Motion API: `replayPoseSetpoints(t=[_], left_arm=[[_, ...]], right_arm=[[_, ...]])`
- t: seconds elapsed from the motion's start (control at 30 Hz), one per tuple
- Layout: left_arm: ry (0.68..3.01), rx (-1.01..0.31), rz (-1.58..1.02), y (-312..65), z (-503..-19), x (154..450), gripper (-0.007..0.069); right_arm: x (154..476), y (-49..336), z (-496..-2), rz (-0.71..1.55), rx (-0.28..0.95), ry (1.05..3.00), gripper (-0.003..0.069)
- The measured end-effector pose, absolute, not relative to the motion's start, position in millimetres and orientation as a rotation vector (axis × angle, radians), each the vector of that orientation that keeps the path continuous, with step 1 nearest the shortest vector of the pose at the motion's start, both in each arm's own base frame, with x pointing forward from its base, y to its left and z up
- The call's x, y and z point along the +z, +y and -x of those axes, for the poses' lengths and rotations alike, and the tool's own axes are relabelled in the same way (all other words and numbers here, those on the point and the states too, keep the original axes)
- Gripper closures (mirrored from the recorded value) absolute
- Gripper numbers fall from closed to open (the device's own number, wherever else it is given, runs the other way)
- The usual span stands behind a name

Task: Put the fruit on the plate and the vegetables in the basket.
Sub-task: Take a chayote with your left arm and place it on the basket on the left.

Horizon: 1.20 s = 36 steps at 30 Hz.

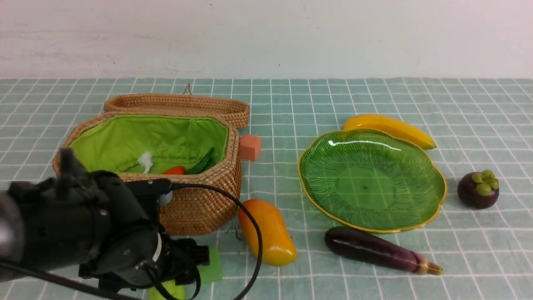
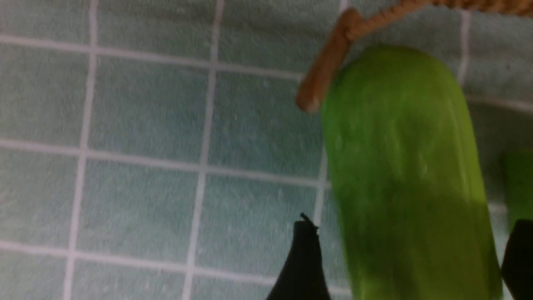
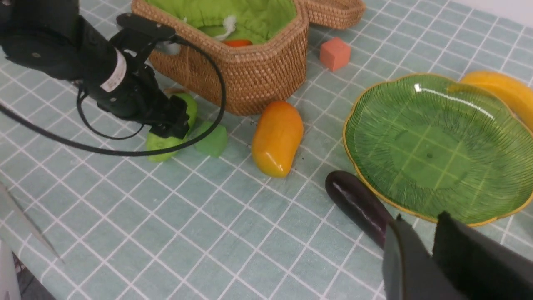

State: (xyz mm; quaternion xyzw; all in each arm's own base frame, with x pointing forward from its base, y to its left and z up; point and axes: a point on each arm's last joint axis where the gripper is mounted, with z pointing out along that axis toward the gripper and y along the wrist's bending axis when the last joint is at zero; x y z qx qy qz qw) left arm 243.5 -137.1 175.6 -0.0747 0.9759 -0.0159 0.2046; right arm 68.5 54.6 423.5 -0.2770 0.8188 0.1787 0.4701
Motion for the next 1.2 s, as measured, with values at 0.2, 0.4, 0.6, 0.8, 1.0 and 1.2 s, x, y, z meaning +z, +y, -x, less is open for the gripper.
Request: replayPoseSetpoints(t=[0.2, 0.4, 0.6, 0.8, 1.0, 1.2], left_arm=[[2.747, -0.019, 0.226, -140.1, -248.2, 158.3, 0.0197], [2.793, 0.078, 0.215, -135.6, -236.5, 167.8, 0.0197], [2.718, 0.056, -0.174, -142.9, -200.5, 237.1, 0.0197], [2.367, 0.175, -0.693, -120.9, -220.3, 333.2, 0.0197], [2.182, 0.378, -0.964, -97.8, -273.6, 358.5, 0.0197], [2.174, 0.507, -1.214, -95.6, -322.4, 315.6, 0.0197]], right_arm=[[422.7, 55.1, -68.6, 0.679, 0.444, 2.009, 0.0536], [422.7, 55.2, -68.5, 0.679, 0.445, 2.009, 0.0529], [424.2, 55.5, -69.4, 0.671, 0.448, 1.991, 0.0527], [433.7, 57.2, -73.7, 0.621, 0.466, 1.884, 0.0522], [446.7, 58.8, -77.8, 0.555, 0.500, 1.747, 0.0516], [447.0, 59.9, -77.0, 0.551, 0.525, 1.747, 0.0508]])
